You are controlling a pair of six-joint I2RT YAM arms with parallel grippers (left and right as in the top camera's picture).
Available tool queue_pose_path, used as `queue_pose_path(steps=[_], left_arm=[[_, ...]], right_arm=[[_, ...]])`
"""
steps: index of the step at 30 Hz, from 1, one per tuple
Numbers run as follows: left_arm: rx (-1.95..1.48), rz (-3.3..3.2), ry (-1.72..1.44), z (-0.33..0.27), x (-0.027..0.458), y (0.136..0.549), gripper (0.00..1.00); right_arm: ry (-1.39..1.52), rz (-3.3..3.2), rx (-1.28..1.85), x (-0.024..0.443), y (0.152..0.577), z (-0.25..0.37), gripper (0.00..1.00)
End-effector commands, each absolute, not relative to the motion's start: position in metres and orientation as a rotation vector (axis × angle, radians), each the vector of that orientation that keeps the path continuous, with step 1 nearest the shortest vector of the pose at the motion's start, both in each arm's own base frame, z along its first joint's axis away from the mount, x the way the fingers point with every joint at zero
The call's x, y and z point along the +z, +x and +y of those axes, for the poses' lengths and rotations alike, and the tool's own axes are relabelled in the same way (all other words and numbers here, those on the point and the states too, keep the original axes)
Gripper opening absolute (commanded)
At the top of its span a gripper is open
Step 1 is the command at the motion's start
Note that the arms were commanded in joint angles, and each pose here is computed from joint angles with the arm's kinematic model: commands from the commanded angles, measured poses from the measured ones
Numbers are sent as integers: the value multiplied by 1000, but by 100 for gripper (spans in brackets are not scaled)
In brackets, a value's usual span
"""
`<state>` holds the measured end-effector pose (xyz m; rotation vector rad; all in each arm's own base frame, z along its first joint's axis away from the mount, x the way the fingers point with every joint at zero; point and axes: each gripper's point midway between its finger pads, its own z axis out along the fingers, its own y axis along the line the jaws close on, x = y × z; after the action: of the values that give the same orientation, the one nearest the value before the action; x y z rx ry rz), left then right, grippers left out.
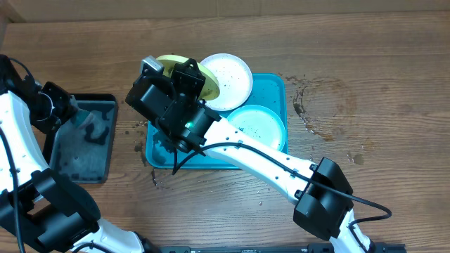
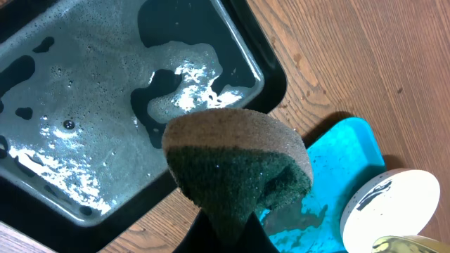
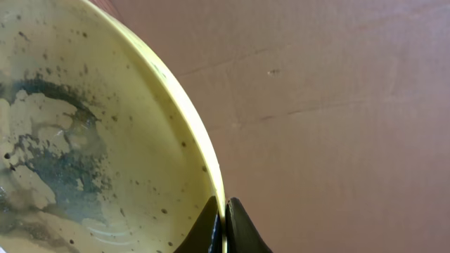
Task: Clean dirty plates on tray and stack at the side
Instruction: 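Lift the yellow plate off the tray by its rim with the right gripper, then carry the yellow plate right and set it on the table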
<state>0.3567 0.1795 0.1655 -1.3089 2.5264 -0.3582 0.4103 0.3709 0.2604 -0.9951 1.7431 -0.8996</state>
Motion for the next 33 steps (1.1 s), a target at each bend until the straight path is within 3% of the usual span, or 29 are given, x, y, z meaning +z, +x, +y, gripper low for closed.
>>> queue_pose_path(steps=[1,4,8,12,19,25,33], left_arm=[[-345,2518,-1253,180,176,359,4],[-346,2519,-1254,180,176,358,4],[-347,2520,-1255,180,176,358,4],[-349,2523,-1257,179,176,358,4],[-352,2530,-1262,178,176,356,4],[-351,2528,-1261,179,176,356,4],[-350,2527,-1261,179,176,356,4]], right_arm=[[-885,1765,-784,287,405,369,4],[-888,1914,-549,254,403,375,4],[-1113,2186,-113,194,375,387,4],[-724,2423,105,188,401,353,4],[-448,2617,777,194,445,275,4],[9,2755,709,176,474,126,4],[520,2905,422,116,445,-31,4]])
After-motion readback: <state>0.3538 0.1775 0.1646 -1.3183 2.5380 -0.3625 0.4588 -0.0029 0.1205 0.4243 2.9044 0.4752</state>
